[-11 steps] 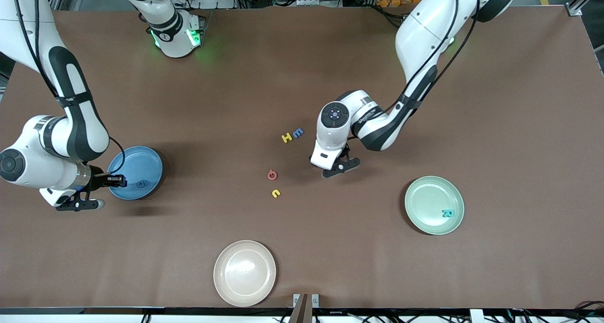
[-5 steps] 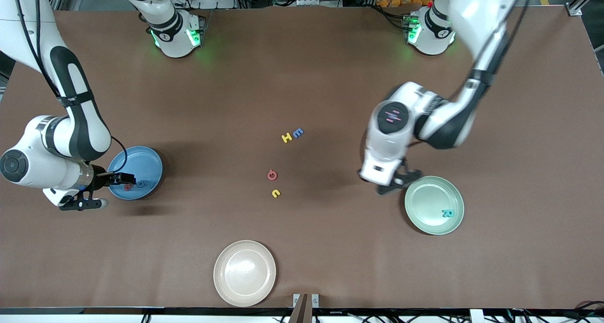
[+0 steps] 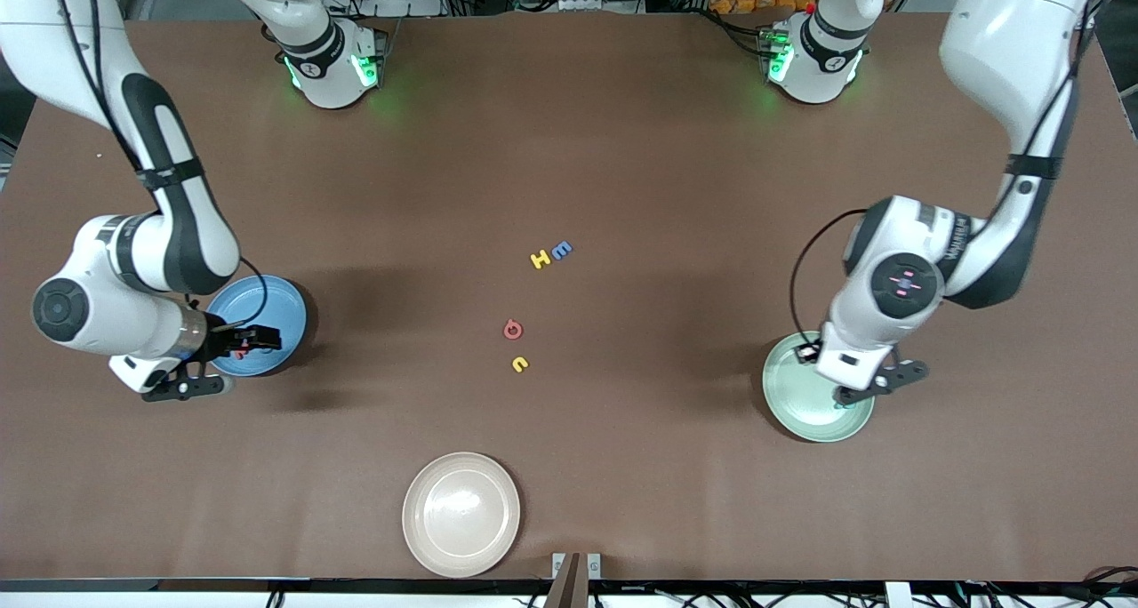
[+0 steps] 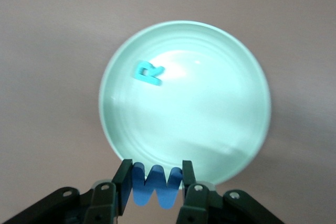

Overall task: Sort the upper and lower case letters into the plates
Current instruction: 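Place the blue W on the green plate with the left gripper, then grasp the blue m beside the yellow H with the right gripper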

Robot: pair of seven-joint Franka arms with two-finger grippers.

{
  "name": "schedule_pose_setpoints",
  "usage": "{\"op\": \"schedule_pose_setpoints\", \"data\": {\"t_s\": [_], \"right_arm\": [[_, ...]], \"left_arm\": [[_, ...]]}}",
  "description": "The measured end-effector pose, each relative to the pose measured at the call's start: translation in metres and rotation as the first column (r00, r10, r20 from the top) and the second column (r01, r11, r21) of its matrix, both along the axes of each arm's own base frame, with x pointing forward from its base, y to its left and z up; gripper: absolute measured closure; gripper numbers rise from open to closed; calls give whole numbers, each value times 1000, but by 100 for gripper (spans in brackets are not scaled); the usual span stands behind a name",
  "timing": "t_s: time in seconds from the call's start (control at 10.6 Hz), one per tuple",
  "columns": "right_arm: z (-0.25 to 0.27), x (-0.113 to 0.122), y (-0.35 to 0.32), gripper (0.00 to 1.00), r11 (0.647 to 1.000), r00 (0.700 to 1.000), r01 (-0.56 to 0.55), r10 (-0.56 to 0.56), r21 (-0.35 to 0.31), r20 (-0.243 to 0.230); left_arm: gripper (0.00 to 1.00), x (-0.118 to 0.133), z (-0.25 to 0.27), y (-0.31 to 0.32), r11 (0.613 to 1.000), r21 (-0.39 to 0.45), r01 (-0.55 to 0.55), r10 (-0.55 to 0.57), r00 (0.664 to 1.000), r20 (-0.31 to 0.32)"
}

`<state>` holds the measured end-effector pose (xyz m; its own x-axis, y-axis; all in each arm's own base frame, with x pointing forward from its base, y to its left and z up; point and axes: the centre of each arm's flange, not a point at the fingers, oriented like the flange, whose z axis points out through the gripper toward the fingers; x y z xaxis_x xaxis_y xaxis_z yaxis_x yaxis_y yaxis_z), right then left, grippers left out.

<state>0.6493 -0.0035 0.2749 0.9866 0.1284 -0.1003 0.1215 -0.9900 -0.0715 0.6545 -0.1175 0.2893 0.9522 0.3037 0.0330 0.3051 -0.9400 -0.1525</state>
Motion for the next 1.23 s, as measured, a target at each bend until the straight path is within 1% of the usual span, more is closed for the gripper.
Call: {"op": "schedule_pose_setpoints", "data": {"t_s": [0.09,0.28,0.47,0.57,0.76,0.85,0.95,1.04,1.14,1.23], "right_arm": [[4,-1,27,0,1000,1000,-4,4,7,-3],[4,-10,101,0,1000,999,-13,13,19,-30],[3,-36,199,0,1000,998,-28,28,1,-59],[4,-53,250,0,1000,998,-22,22,-11,-59],[7,-95,343,0,999,999,32,-33,-24,-35],[7,-120,383,0,996,997,79,-79,-29,-23],[5,-141,415,0,991,991,131,-131,-34,-17],[0,-157,435,0,981,981,191,-192,-43,-17],[-5,-165,445,0,963,964,262,-263,-56,-20],[-10,-169,450,0,939,940,337,-340,-70,-23]], "left_arm": [[58,2,-5,15,1000,-2,-3,3,1000,-8],[58,5,-21,31,1000,-13,-22,22,1000,-18],[58,7,-33,38,999,-24,-31,30,999,-20],[58,8,-34,38,999,-26,-31,31,999,-18],[33,10,-31,38,999,-28,-31,31,999,-11],[24,11,-29,38,999,-29,-32,31,999,-7],[11,12,-26,38,999,-29,-33,33,999,-1],[1,14,-22,38,999,-30,-33,33,999,6],[0,16,-16,38,999,-30,-33,34,999,18],[0,16,-6,37,999,-28,-31,32,999,31]]}}
